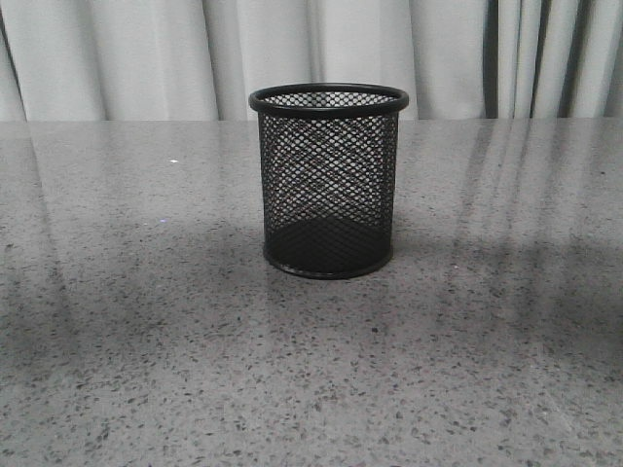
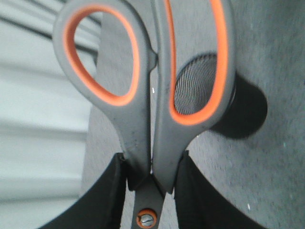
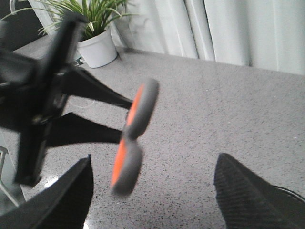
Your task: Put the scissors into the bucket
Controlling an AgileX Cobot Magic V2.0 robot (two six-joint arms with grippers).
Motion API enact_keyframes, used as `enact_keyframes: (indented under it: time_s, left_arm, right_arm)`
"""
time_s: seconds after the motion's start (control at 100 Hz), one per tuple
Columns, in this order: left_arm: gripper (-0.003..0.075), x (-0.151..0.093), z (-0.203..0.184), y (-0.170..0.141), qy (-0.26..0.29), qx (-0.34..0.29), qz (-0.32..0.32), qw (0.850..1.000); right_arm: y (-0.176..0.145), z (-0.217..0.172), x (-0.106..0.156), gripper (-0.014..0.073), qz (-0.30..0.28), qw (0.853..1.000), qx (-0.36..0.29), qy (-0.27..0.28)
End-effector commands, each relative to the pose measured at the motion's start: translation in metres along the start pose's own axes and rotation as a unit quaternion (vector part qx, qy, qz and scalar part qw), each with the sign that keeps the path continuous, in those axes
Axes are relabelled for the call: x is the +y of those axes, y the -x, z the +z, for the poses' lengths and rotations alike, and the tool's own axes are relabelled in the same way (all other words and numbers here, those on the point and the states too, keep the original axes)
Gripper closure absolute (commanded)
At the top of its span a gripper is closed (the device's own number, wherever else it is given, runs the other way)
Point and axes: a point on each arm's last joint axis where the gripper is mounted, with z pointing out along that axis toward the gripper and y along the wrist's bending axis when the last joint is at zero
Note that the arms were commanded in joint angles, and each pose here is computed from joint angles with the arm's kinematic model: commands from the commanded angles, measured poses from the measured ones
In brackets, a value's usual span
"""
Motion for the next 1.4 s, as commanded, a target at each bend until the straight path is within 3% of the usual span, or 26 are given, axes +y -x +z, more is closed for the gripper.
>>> enact_keyframes:
  time_s: [0.0, 0.24, 0.31, 0.45, 0.63, 0.699, 0.819, 0.909, 1.049, 1.119, 1.219, 1.389]
  left_arm:
    - [0.074, 0.009, -0.016, 0.019, 0.062, -0.057, 0.006, 0.996]
    - [0.074, 0.006, -0.017, 0.03, 0.066, -0.088, 0.018, 0.994]
    - [0.074, 0.008, -0.017, 0.031, 0.074, -0.091, 0.018, 0.993]
    - [0.074, 0.009, -0.021, 0.032, 0.087, -0.096, 0.018, 0.991]
    - [0.0724, 0.011, -0.024, 0.033, 0.098, -0.104, -0.005, 0.99]
    - [0.0648, 0.013, -0.034, 0.034, 0.118, -0.12, -0.025, 0.985]
    - [0.0412, 0.015, -0.057, 0.036, 0.157, -0.15, -0.061, 0.974]
    - [0.0341, 0.012, -0.079, 0.036, 0.179, -0.171, -0.076, 0.966]
    - [0.0402, 0.0, -0.111, 0.035, 0.177, -0.202, -0.093, 0.959]
    - [0.0511, -0.007, -0.122, 0.033, 0.175, -0.208, -0.101, 0.957]
    - [0.074, -0.014, -0.133, 0.03, 0.174, -0.212, -0.101, 0.956]
    - [0.074, -0.022, -0.138, 0.027, 0.167, -0.211, -0.103, 0.957]
  right_arm:
    - [0.025, 0.004, 0.005, 0.0111, 0.009, 0.998, -0.057, 0.007]
    - [0.03, 0.025, 0.007, 0.0138, 0.012, 0.999, -0.04, 0.008]
    - [0.026, 0.031, 0.006, 0.0248, 0.014, 0.999, -0.028, 0.006]
    - [0.024, 0.034, 0.005, 0.0662, 0.015, 1.0, -0.023, 0.005]
    - [0.029, 0.032, 0.002, 0.0666, 0.006, 1.0, -0.031, -0.002]
    - [0.034, 0.03, -0.004, 0.0666, -0.008, 1.0, -0.01, -0.018]
    - [0.047, 0.018, -0.02, 0.0666, -0.026, 0.997, 0.047, -0.059]
    - [0.066, 0.004, -0.03, 0.0666, -0.034, 0.993, 0.071, -0.093]
    - [0.083, -0.013, -0.037, 0.0666, -0.04, 0.982, 0.136, -0.128]
    - [0.085, -0.012, -0.037, 0.0666, -0.038, 0.975, 0.176, -0.131]
    - [0.079, -0.001, -0.042, 0.0666, -0.029, 0.962, 0.236, -0.131]
    - [0.058, 0.031, -0.058, 0.0666, -0.009, 0.938, 0.321, -0.133]
